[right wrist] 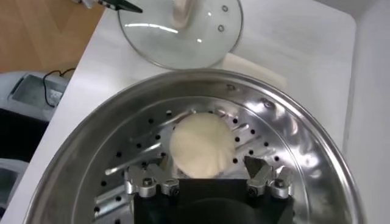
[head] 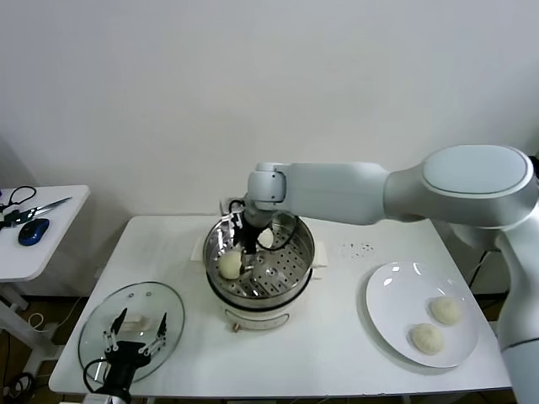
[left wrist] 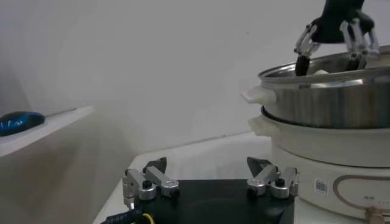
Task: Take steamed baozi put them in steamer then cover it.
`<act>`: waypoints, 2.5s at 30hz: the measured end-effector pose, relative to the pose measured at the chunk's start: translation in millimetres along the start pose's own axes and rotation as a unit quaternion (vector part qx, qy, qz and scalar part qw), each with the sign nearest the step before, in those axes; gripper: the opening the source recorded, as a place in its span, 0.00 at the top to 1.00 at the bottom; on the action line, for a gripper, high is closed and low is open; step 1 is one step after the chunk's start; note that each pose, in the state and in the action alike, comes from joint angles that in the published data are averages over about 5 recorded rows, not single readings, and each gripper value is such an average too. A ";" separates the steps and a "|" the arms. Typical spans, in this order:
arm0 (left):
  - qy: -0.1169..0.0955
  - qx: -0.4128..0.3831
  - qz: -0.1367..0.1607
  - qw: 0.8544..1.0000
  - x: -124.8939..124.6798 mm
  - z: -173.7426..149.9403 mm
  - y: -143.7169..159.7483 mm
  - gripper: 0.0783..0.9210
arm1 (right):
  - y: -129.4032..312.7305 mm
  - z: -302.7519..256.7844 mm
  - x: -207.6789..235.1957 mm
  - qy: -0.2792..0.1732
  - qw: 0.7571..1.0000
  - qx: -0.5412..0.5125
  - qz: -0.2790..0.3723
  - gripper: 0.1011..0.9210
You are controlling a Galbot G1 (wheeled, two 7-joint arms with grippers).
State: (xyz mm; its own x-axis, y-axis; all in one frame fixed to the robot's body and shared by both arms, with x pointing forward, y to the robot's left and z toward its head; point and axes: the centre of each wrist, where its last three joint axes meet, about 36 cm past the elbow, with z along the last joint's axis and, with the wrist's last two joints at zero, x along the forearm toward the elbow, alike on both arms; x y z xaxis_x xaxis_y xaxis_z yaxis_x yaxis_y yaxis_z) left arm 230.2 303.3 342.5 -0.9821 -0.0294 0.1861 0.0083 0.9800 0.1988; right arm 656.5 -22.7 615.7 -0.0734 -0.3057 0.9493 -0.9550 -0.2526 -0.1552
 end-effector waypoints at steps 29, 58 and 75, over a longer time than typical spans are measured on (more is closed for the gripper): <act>0.011 -0.011 -0.006 1.000 10.2 0.4 2.2 0.12 | 173.1 300.4 75.7 0.066 0.994 -0.082 -0.008 0.12; 0.035 -0.012 -0.015 0.999 15.4 14.7 -2.0 0.12 | 256.9 383.3 -15.1 0.113 0.983 -0.120 -0.086 0.12; 0.039 -0.014 -0.014 0.999 17.2 16.7 -4.2 0.12 | 250.3 386.3 -18.4 0.115 0.983 -0.113 -0.087 0.25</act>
State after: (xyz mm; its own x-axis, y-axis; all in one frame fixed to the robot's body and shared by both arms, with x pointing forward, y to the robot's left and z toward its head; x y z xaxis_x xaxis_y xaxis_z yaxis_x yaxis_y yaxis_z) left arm 210.2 302.0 328.8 -0.9646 -0.0723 0.2538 -0.0121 0.9728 0.2314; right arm 529.8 -434.9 453.7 0.0585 -0.0545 0.9968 -0.9964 -0.0652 0.0549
